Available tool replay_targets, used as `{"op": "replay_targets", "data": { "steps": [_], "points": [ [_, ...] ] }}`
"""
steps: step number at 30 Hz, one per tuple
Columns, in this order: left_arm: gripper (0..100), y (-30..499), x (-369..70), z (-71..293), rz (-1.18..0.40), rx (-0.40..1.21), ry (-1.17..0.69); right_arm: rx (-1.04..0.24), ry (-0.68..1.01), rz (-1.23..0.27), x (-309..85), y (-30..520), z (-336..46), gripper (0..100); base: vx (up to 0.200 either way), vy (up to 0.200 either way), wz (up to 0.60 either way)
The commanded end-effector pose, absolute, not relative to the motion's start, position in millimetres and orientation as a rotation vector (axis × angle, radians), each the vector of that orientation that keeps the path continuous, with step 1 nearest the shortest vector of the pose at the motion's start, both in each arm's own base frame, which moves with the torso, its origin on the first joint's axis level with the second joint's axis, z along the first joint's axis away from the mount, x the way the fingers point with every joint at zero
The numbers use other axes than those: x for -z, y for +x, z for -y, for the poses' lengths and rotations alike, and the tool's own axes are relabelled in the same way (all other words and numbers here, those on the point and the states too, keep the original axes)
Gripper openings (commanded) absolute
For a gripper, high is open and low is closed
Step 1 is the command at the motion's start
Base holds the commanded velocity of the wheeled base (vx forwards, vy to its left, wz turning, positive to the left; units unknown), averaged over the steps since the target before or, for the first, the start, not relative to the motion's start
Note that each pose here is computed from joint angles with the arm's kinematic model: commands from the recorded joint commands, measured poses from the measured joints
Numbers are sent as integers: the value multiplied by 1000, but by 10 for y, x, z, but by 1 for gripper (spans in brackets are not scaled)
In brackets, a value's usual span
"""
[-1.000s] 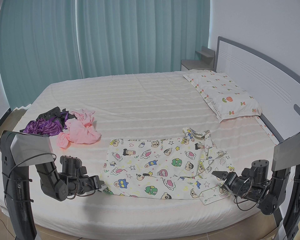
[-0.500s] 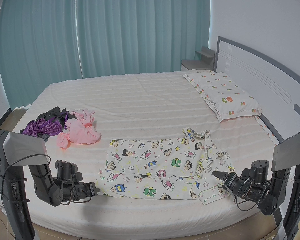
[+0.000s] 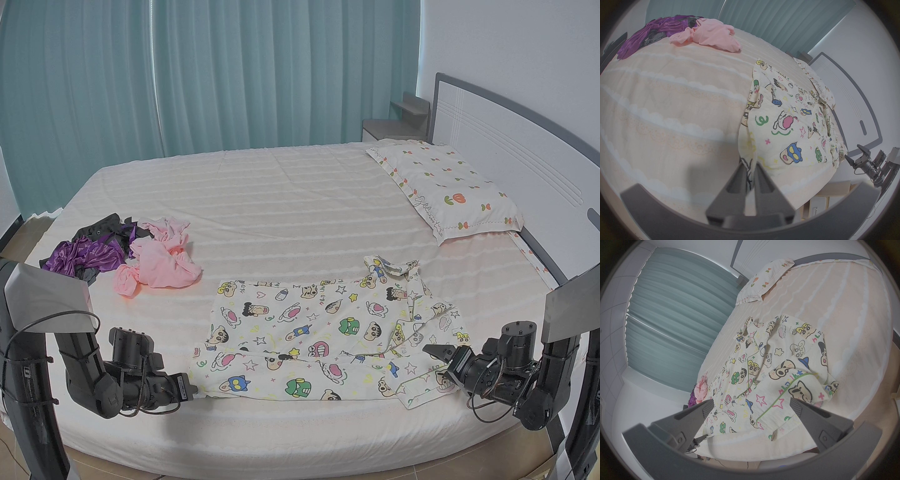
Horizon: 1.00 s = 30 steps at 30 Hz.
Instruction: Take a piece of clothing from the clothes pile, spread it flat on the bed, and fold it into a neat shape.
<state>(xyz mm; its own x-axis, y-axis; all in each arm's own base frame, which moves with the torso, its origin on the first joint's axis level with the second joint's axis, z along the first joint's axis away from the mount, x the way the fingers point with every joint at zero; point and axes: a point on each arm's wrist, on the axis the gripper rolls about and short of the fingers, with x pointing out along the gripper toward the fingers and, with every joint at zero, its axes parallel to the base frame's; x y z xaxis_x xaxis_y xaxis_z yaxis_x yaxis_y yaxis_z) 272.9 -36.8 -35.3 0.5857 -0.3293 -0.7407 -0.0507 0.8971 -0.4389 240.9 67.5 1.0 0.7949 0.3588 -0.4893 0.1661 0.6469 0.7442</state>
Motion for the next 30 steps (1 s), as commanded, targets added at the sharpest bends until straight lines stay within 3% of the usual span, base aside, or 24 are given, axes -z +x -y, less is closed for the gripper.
{"op": "replay_targets", "data": {
  "steps": [1,10,17,18,30],
  "points": [
    [100,2728,349,370,-936,172,-444,-129,878,-651,-20,2415,-682,100,0,0,0],
    [100,2930,158,400,-764,220,-456,-129,877,-650,-20,2415,-682,100,0,0,0],
    [100,3127,210,457,-731,237,-458,-129,877,-650,-20,2415,-682,100,0,0,0],
    [0,3129,217,462,-733,238,-458,-129,877,-650,-20,2415,-682,100,0,0,0],
    [0,3225,386,442,-751,215,-457,-130,878,-651,-20,2414,-685,100,0,0,0]
  ]
}}
